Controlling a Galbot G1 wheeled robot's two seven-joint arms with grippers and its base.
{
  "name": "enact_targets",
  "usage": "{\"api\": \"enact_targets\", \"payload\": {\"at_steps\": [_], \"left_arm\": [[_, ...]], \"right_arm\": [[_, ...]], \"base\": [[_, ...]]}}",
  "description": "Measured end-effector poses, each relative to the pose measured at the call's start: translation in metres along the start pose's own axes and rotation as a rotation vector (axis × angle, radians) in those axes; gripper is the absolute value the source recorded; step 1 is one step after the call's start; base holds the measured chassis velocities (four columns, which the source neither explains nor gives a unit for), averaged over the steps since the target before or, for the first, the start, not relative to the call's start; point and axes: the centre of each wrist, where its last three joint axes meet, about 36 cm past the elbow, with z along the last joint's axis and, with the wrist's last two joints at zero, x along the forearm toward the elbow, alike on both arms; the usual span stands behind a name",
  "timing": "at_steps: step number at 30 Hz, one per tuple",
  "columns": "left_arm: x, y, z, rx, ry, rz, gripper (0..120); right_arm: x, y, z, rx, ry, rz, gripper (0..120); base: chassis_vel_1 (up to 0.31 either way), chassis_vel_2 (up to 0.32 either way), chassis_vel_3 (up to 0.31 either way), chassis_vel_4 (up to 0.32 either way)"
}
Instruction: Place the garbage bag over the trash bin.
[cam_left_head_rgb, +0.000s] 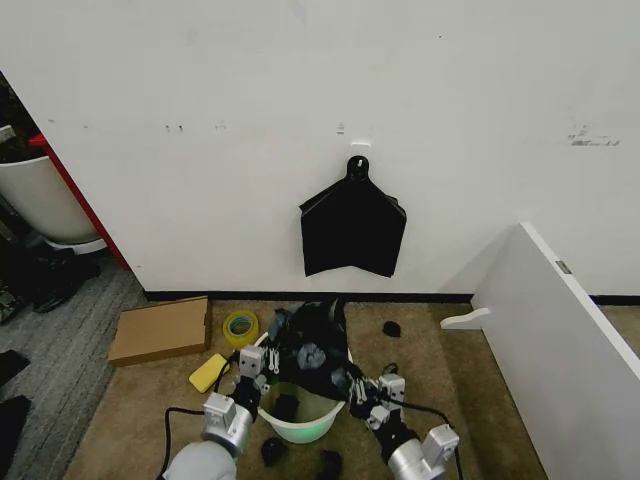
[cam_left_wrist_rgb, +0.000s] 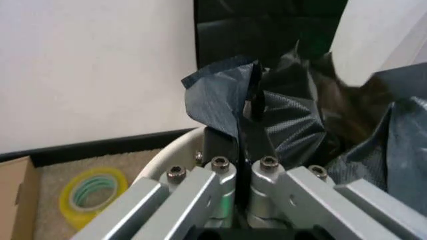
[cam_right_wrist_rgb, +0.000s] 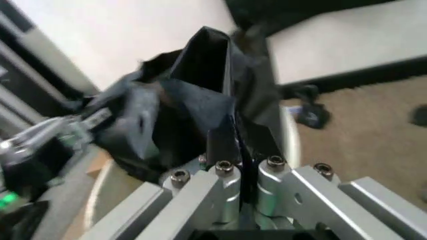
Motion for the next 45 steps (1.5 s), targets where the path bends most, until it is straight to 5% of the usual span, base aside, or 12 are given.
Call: {"api": "enact_targets", "payload": {"at_steps": [11, 29, 45], "left_arm": [[0.049, 0.004, 0.001, -0.049, 0.085, -0.023, 0], [0.066, 0.005, 0.001, -0.084, 0.144, -0.062, 0], [0.105, -0.016, 0.008, -0.120, 0.234, -0.133, 0]], "right_arm": [[0.012, 0.013, -0.010, -0.024, 0.091, 0.143, 0], [-0.004, 0.015, -0.018, 0.030, 0.181, 0.257, 0], [-0.005, 0.025, -0.027, 0.074, 0.321, 0.317, 0]], "base": [[0.000, 0.000, 0.000, 0.000], [0.000, 0.000, 0.000, 0.000], [0.000, 0.000, 0.000, 0.000]]}}
